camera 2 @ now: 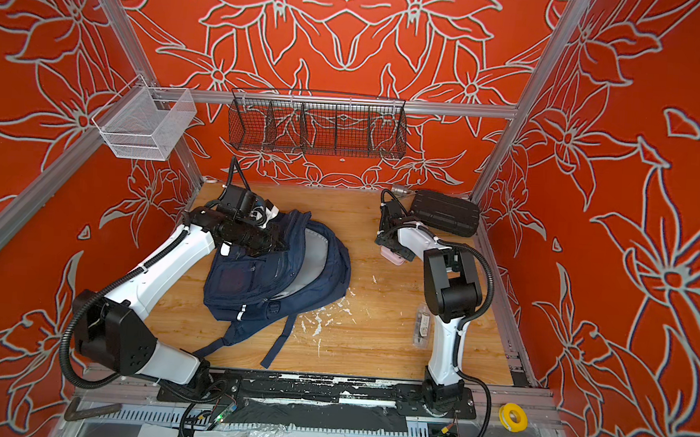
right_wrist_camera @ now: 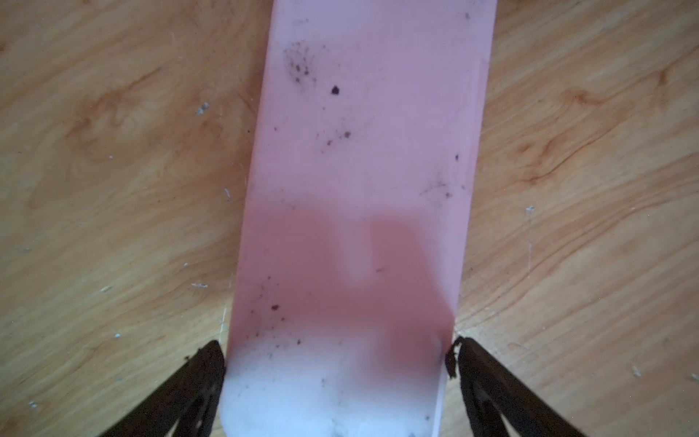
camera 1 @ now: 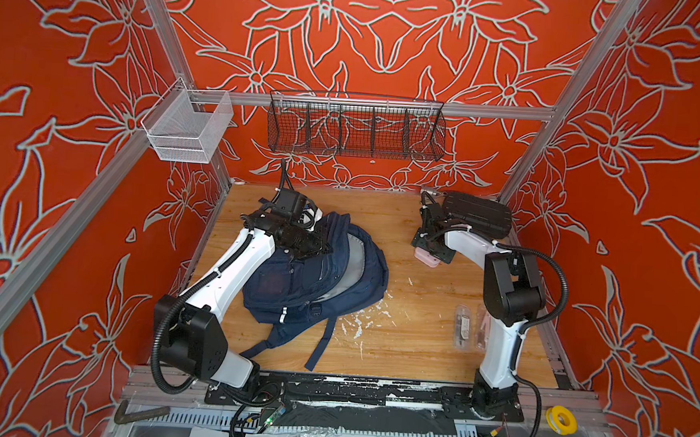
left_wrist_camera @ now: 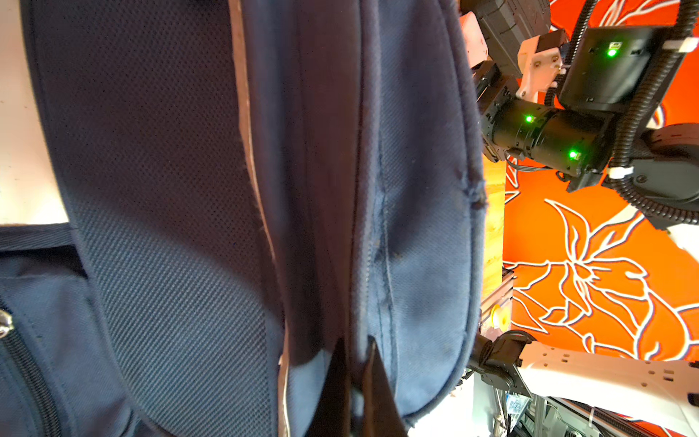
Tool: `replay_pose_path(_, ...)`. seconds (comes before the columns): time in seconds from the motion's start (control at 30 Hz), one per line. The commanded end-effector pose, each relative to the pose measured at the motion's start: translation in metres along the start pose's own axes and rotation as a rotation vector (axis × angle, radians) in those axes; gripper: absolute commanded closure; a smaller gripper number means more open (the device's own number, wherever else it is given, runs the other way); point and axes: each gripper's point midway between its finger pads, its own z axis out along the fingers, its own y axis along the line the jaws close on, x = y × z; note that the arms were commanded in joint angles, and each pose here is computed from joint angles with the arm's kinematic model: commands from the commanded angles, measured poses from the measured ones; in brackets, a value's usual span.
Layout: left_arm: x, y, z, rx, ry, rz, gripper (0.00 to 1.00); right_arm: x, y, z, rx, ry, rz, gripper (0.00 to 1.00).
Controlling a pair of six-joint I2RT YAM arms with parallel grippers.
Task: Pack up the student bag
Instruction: 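Move the right gripper over the pink pencil case beside the black case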
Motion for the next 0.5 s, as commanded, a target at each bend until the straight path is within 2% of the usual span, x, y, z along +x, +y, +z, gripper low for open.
replay_pose_path(0.0,-0.007,-0.005,-0.003,0.005,-0.012,0.014,1.00,0.007,-0.009,0.010,0.021,0.037,0.033,0.03)
replay_pose_path(0.33,-0.006,-0.007,-0.008,0.003,-0.018,0.010,1.00,0.027,-0.004,0.030,-0.013,0.100,0.025,0.03)
replay_pose_path(0.47,-0.005,-0.007,-0.009,0.001,-0.023,0.012,1.00,0.027,-0.004,0.032,-0.018,0.093,-0.014,0.03)
